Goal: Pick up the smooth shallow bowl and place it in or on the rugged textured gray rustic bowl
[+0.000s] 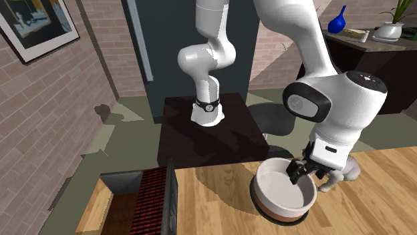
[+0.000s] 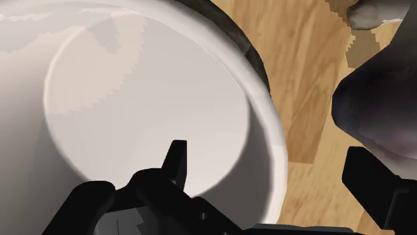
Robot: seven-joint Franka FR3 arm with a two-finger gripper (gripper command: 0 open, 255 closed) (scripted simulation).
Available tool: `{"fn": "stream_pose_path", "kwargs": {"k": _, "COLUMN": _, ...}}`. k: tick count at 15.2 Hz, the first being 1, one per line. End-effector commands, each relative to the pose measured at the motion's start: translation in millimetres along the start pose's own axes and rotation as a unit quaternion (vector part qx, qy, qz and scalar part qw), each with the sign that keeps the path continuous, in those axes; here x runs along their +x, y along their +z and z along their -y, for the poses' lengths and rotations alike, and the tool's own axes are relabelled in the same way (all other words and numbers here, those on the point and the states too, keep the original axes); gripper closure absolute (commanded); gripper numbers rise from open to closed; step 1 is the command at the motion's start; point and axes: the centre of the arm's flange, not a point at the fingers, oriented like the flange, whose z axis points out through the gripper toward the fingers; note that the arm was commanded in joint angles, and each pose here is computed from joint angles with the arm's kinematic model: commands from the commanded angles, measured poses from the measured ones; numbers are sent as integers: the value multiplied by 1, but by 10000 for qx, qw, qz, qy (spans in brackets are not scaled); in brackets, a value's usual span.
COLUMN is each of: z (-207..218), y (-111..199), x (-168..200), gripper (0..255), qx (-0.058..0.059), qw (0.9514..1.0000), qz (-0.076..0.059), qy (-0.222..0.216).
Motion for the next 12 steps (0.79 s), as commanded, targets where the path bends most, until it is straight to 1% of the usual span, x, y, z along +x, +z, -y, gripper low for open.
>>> {"fn": "stream_pose_path", "kwargs": {"k": 1, "z": 1, "y": -13, "x": 0, "gripper": 0, "qx": 2, "qw": 10000, "qz": 3, "qy": -16}}
{"fn": "stream_pose_path", "kwargs": {"k": 4, "z": 1, "y": -50, "x": 0, "gripper": 0, "qx": 2, "qw": 10000, "qz": 3, "qy": -16}}
{"fn": "stream_pose_path", "kwargs": {"k": 12, "z": 1, "y": -50, "x": 0, "gripper": 0, "qx": 2, "qw": 10000, "qz": 3, "qy": -16}}
